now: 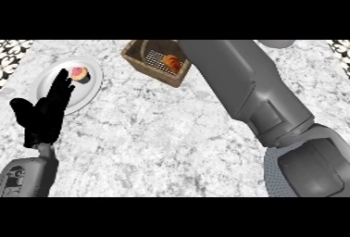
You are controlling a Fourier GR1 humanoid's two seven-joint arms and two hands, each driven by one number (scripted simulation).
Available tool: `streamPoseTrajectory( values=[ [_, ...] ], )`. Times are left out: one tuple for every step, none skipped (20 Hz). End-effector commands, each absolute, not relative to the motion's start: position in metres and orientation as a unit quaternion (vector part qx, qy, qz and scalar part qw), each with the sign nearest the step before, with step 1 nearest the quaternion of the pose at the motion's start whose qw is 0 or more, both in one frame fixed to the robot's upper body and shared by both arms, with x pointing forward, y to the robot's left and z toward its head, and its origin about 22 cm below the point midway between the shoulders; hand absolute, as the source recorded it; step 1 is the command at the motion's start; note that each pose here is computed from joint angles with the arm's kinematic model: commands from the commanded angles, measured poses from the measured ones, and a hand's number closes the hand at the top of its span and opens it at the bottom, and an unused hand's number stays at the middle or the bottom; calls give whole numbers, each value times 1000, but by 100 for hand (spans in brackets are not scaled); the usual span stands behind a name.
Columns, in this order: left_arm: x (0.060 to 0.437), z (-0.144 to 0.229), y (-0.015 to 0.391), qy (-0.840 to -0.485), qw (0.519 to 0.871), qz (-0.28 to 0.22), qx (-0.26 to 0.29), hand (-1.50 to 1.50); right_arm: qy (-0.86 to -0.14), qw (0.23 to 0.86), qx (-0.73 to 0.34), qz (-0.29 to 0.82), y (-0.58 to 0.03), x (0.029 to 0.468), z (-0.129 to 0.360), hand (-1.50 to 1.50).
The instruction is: Pick the croissant from the placemat and place it in the basket
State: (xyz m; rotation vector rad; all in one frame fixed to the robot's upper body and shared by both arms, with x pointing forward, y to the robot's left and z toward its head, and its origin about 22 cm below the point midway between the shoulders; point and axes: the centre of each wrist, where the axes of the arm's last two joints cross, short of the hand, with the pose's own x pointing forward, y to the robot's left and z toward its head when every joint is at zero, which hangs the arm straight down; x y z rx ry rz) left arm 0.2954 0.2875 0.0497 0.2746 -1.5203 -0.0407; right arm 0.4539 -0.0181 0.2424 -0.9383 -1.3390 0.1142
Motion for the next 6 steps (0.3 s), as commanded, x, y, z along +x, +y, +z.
streamPoseTrajectory(
  values=[
    [294,58,285,-683,720,-17,126,0,-598,699,-390,25,-34,455,232,-150],
    [277,40,282,-679,723,-5,128,0,-609,689,-392,22,-44,455,219,-150],
    [285,42,306,-676,725,-6,136,0,-615,690,-380,29,-31,448,211,-150],
    [276,43,288,-678,723,-2,132,0,-621,686,-378,33,-46,450,219,-150],
    [280,43,312,-681,720,0,137,0,-631,686,-362,21,-44,446,218,-150],
    [289,50,296,-682,718,-1,137,0,-635,680,-366,18,-44,443,215,-150]
  ],
)
